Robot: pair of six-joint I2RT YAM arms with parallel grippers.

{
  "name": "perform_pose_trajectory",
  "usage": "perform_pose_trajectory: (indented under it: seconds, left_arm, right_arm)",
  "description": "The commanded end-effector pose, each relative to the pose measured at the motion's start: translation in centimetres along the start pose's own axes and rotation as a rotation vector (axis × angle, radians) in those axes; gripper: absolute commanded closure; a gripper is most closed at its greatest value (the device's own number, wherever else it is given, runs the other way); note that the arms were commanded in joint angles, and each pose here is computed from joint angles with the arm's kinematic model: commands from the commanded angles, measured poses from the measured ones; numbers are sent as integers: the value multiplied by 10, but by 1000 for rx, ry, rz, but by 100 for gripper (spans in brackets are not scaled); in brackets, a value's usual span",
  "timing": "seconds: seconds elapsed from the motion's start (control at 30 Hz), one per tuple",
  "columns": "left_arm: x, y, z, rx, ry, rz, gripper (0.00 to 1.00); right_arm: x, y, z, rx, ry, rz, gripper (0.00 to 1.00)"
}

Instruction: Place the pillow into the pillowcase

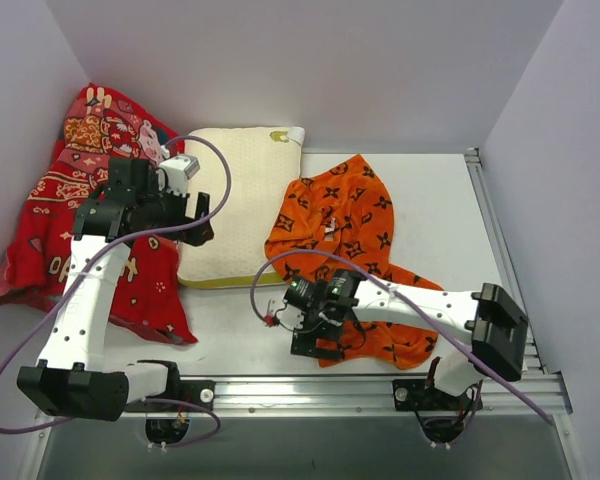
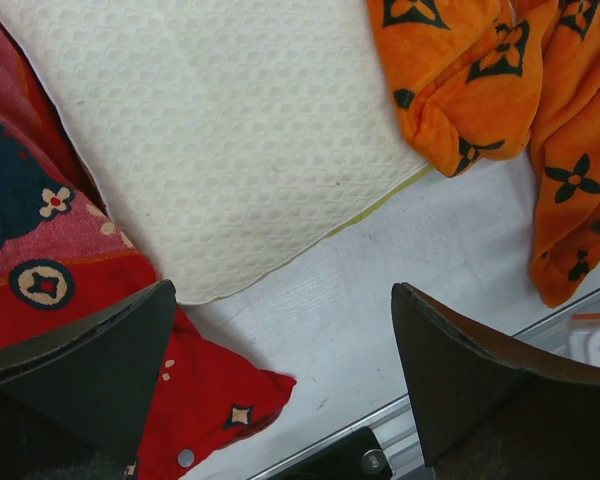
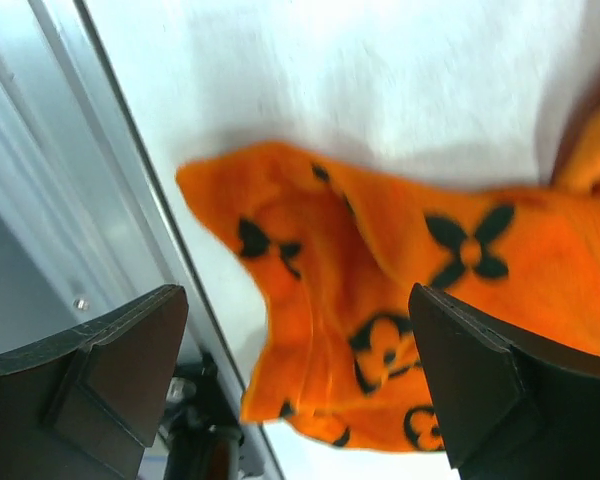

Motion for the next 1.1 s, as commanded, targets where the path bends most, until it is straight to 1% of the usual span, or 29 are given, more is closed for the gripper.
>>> perform_pose_trajectory:
  seconds: [0.0,0.13,0.23,0.27,0.33,0.37,0.43,0.47,0.57,0.6,0.67,0.7,0.73,0.77,0.8,0.83,0.87,0.9,0.93,0.97,1.0,1.03,1.07]
  left_arm:
    - [12,-3,-5,61,-11,80,3]
    - [14,6,-2,89,-15,71,3]
    - [15,8,-1,87,-15,59,3]
    - [15,9,0,85,-16,57,2]
    - [14,10,1,84,-11,52,3]
    - [13,11,1,81,-10,51,2]
    - [11,12,1,82,-4,52,3]
    - [10,11,0,82,-6,60,3]
    - [8,9,-3,67,-2,89,2]
    - [7,8,-4,59,-3,97,3]
    - [7,8,-8,37,-13,104,3]
    - [8,6,-10,30,-20,109,3]
    - [8,5,-11,14,-29,115,2]
    - [8,4,-13,1,-43,123,2]
    - [7,2,-15,-9,-51,133,3]
    - [6,0,-16,-25,-57,143,3]
    - [3,-2,-20,-45,-74,152,3]
    - [1,-4,-21,-57,-78,156,4]
    - [-4,-8,-22,-80,-78,162,4]
    - [-8,-9,-27,-103,-100,163,5]
    - [-11,-12,-28,-126,-104,164,6]
    - [-19,-12,-27,-148,-92,149,7]
    - [-26,-20,-30,-190,-98,161,8]
  right_arm:
    - [-20,-8,-11,52,21,66,1]
    - [-54,-9,-7,75,97,57,6]
    - [-71,-8,7,101,178,57,18]
    - [-74,-7,10,112,188,50,29]
    - [-80,-2,21,126,225,31,41]
    - [-80,-1,25,132,237,29,56]
    - [-74,1,32,149,235,37,78]
    - [-68,-3,35,158,240,66,100]
    - [-33,-15,42,134,174,145,100]
    - [-10,-22,48,121,125,190,100]
    - [17,-48,73,2,94,255,100]
    - [37,-57,86,-32,57,306,100]
    - [49,-68,96,-19,54,342,100]
    - [63,-87,129,-130,82,393,100]
    - [75,-95,140,-155,49,434,100]
    - [86,-107,157,-158,59,471,100]
    - [96,-117,190,-267,83,505,100]
    - [100,-126,210,-322,97,536,100]
    - [100,-133,220,-345,64,537,100]
    - [105,-143,236,-364,74,560,100]
    - [104,-156,275,-478,106,596,100]
    - [103,-166,291,-525,108,616,100]
    - [106,-174,310,-589,119,639,100]
Point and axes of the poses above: each gripper's point midway between its finger pads, its own x axis back along the fingers, its own y axis along the line the jaws close on, z = x × y, the point moved 5 cm from there along x, back along the fingers, and after that the axes turned 10 degrees about x, right-handed, at the moved point
